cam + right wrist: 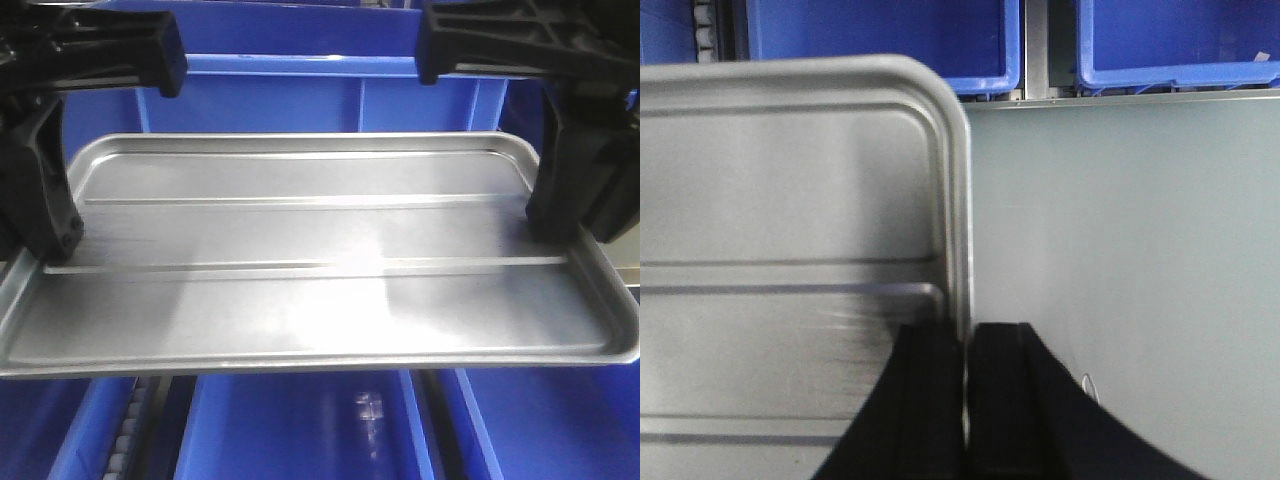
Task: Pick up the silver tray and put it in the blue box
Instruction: 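Carry the tray over the blue crate rack with both grippers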
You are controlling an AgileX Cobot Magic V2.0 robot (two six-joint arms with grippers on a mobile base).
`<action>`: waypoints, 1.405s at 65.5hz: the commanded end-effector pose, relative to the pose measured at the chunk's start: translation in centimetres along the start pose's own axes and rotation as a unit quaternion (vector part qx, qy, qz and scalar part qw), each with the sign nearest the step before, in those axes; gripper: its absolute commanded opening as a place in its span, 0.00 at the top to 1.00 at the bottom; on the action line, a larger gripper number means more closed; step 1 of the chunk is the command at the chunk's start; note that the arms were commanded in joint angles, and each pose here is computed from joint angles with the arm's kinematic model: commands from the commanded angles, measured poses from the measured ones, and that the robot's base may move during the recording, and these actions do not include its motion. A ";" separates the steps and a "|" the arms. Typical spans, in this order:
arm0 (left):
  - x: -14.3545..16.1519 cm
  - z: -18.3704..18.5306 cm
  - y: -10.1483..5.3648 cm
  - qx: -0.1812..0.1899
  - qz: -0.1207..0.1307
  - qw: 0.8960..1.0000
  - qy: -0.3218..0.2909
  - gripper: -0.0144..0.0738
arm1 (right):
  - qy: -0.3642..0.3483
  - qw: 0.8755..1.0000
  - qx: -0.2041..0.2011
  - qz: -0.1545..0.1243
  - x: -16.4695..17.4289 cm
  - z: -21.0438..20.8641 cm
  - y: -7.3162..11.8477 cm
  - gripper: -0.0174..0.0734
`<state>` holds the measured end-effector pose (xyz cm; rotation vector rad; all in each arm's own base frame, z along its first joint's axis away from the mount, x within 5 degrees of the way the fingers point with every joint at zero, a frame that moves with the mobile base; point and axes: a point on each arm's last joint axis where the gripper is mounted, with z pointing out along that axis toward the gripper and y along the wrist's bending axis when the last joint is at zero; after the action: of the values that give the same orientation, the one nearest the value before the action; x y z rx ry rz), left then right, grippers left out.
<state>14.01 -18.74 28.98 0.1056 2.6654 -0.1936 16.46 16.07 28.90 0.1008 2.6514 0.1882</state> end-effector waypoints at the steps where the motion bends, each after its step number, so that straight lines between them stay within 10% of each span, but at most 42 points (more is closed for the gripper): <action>1: -0.8 -1.3 0.0 0.020 -0.004 0.999 -0.029 0.84 | -0.036 0.999 -0.018 -0.006 -0.9 -1.2 0.0 0.75; 92: -0.8 -1.3 0.0 0.020 -0.004 0.999 -0.029 0.84 | -0.036 0.999 -0.018 -0.006 -0.9 -1.2 0.0 0.75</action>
<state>14.01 -18.74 28.98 0.1056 2.6654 -0.1936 16.46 16.07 28.90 0.1008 2.6514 0.1882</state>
